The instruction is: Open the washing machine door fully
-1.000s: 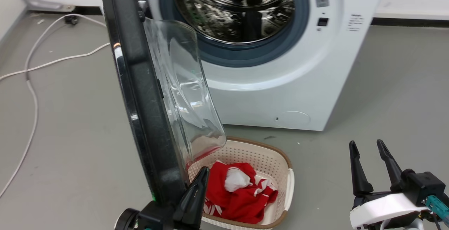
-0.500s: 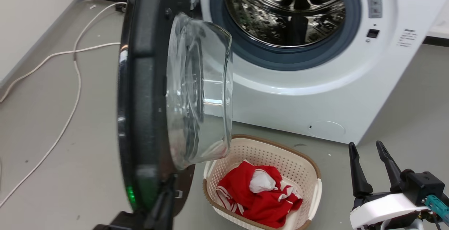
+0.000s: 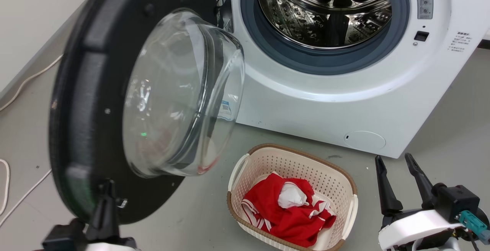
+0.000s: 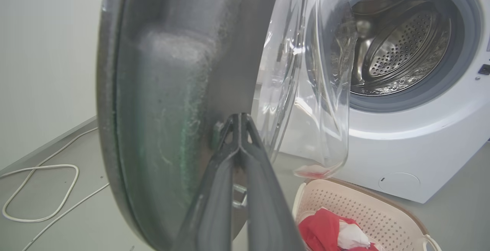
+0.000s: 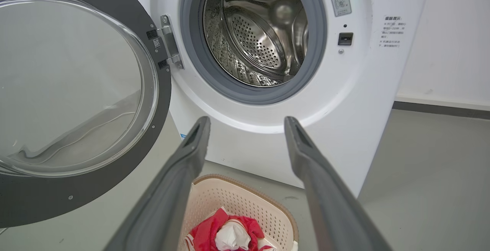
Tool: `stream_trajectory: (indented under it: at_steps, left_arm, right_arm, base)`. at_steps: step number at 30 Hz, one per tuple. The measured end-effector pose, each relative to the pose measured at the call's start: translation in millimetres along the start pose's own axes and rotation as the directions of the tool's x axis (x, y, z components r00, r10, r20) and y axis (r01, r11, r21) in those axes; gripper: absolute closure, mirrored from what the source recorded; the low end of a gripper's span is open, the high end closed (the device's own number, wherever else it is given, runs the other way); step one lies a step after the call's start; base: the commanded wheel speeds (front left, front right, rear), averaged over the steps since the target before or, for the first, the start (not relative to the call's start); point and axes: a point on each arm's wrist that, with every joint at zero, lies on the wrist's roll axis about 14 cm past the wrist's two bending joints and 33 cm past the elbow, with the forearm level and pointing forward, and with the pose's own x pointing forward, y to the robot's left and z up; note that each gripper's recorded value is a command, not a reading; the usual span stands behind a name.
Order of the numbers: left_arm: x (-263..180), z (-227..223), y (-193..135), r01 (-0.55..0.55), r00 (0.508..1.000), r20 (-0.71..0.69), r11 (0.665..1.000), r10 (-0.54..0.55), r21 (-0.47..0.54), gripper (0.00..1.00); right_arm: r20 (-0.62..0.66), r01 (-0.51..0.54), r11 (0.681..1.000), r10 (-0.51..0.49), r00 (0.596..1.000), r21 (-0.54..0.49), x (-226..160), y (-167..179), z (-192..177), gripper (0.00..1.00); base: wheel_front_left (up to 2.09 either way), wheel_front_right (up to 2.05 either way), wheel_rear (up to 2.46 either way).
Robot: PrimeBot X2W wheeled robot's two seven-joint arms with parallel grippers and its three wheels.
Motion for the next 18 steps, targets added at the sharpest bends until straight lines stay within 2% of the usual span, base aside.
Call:
stream_trajectory:
  at_steps: [18]
  left_arm:
    - [48,3,103,-0.232,0.973,0.017,0.971,0.231,0.053,1.0]
  right_arm:
    - [-0.033,0.034,0.999,-0.034,0.999,-0.003,-1,-13,-8,0.0]
  base:
    - [0.0,0.0,0.0]
